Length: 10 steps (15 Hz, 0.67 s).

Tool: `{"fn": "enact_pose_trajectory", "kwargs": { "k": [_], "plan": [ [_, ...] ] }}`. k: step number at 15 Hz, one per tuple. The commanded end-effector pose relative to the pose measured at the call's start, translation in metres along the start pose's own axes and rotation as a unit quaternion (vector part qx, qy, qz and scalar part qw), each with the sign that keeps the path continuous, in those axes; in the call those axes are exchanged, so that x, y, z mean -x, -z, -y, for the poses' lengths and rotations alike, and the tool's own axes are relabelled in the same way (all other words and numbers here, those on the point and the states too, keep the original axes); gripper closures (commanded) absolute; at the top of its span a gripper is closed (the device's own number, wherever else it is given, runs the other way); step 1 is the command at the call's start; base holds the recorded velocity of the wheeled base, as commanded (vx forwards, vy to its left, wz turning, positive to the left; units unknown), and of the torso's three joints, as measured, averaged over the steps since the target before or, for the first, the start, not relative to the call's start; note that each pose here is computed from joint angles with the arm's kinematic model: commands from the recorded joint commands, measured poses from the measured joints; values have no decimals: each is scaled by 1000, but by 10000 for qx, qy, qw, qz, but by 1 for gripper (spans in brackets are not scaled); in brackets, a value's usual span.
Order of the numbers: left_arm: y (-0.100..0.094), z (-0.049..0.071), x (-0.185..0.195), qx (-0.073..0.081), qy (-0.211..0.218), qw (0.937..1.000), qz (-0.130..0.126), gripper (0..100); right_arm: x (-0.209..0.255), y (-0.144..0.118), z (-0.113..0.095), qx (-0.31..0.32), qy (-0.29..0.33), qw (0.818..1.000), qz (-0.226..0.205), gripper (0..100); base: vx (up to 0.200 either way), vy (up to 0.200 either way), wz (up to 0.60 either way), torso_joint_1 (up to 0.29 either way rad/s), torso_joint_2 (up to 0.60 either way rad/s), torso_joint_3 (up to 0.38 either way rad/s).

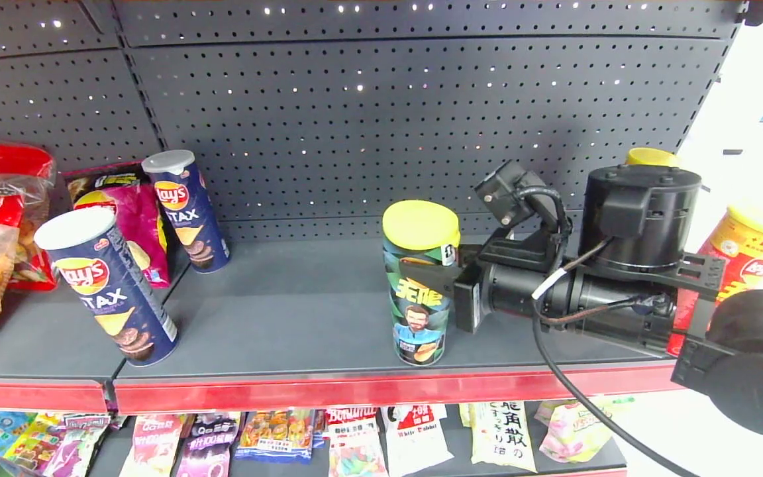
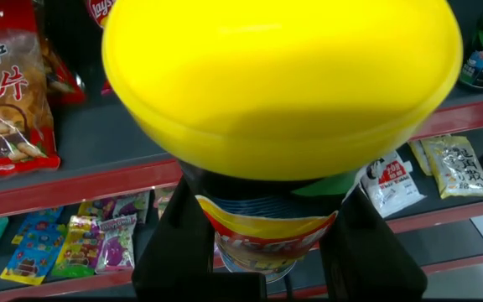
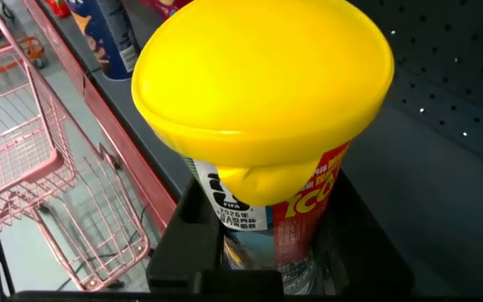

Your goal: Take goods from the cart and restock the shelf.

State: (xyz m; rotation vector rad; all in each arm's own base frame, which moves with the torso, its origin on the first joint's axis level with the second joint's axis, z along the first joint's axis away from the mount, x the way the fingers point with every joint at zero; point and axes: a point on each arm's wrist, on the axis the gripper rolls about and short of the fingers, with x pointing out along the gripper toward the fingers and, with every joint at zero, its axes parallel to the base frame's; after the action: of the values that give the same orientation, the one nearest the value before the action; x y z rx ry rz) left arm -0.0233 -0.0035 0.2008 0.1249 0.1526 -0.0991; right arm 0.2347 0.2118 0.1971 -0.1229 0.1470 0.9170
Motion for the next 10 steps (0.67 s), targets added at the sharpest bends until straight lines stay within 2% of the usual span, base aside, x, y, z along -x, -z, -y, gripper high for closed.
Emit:
{"fn": "enact_pose_trajectory", "kwargs": {
  "k": [1,10],
  "plan": [
    [0,0,-1,-1,-3,10000,-17,100,-6,4,0,6,-22,10000,-71,100,0,0,0,0,0,0],
    [1,0,0,6,3,10000,-8,100,-5,11,0,-45,-161,9997,-172,100,0,0,0,0,0,0]
  ]
}}
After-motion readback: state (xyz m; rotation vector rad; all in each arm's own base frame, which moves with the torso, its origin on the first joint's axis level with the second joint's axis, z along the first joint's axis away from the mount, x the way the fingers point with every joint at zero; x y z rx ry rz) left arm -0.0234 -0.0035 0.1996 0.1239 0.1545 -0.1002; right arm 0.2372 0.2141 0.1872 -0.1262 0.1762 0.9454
